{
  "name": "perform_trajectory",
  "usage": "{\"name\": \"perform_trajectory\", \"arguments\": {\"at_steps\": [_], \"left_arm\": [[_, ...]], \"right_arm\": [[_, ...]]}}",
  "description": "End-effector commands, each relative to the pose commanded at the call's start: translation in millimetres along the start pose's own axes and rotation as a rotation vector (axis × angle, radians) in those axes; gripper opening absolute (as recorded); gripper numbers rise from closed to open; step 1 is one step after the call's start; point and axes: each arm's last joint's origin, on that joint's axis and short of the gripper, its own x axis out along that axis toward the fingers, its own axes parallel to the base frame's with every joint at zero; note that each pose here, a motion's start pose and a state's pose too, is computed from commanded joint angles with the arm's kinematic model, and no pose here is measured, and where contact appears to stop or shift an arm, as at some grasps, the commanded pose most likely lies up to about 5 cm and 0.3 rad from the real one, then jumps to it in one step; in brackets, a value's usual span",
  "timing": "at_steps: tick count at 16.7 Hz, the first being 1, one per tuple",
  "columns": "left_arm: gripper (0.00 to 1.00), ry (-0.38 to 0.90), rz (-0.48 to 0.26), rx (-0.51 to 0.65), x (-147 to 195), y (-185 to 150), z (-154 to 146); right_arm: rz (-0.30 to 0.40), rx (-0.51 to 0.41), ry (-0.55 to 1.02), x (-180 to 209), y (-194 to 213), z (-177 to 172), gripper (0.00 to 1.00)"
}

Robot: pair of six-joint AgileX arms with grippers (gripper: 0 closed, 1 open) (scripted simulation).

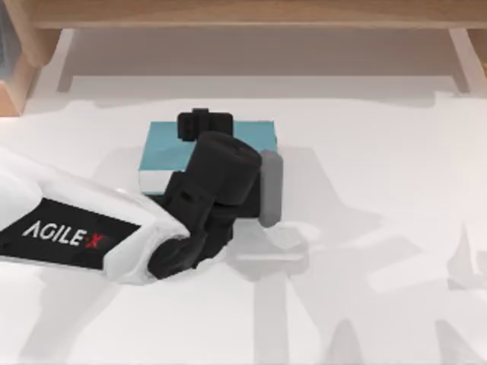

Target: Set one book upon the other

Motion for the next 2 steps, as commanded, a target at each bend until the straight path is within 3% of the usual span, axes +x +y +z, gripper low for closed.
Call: {"name": "perform_trajectory", "arguments": {"at_steps": [2], "left_arm": [[1.0,0.0,0.0,0.0,0.0,0.0,0.0]], "right_arm": [[0.0,0.0,0.0,0.0,0.0,0.0,1.0]]}}
